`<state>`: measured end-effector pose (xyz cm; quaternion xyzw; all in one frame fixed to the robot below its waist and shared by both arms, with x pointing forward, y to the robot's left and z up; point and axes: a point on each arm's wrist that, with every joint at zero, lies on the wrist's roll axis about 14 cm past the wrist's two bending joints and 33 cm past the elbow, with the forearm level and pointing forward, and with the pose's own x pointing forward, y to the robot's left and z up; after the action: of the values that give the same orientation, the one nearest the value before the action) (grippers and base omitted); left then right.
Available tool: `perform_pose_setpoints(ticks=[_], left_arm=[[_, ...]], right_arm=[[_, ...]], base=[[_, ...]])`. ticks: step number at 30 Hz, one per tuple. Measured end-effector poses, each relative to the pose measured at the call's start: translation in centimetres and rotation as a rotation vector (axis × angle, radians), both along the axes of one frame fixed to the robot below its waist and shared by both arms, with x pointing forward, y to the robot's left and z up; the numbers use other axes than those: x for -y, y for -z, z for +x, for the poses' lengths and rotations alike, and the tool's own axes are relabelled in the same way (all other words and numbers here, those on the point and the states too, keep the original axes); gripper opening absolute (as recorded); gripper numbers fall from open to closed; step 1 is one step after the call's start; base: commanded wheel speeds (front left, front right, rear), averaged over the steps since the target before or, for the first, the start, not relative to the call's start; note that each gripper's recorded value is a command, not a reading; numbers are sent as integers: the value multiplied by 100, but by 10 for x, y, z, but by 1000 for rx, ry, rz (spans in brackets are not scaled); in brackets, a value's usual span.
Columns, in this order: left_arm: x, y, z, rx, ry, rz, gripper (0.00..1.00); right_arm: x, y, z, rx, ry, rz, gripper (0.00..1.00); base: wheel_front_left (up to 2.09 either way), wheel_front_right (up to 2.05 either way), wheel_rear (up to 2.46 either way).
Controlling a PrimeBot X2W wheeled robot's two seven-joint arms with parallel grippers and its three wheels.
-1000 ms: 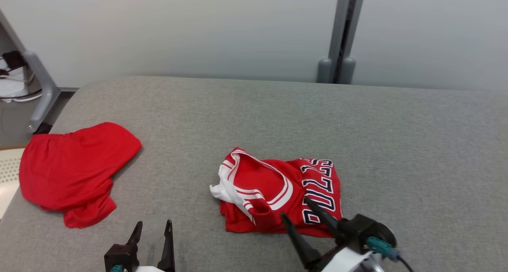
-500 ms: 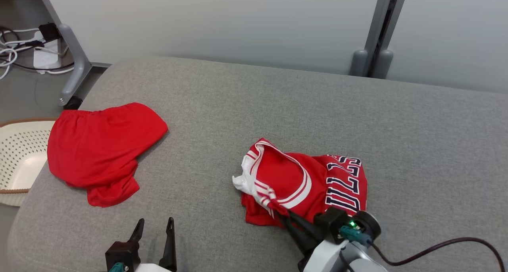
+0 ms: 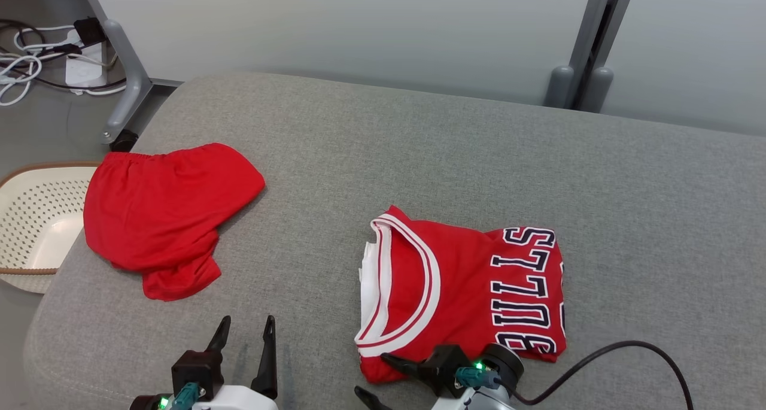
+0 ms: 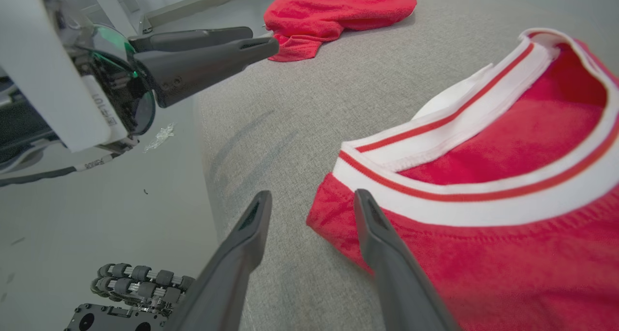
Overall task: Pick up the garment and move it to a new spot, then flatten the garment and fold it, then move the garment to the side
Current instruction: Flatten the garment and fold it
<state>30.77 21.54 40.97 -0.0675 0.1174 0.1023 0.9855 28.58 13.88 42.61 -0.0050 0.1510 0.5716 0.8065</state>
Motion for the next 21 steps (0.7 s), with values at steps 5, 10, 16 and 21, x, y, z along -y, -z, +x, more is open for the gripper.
perform_pose_setpoints(ticks=[5, 10, 16, 21], left_arm=[[-1, -3, 5, 9, -1, 6, 100], [3, -6, 12, 21, 15, 5, 100], [13, -10, 24, 37, 51, 13, 100], [20, -14, 32, 50, 74, 15, 100]], right_arm=[[5, 4, 6, -43, 37, 1, 100], [36, 0, 52, -40, 227, 26, 100], [99, -24, 115, 74, 501, 57, 100], [164, -27, 128, 114, 725, 70, 100]], base=[[0, 0, 0], [0, 0, 0], [0, 0, 0], [0, 0, 0]])
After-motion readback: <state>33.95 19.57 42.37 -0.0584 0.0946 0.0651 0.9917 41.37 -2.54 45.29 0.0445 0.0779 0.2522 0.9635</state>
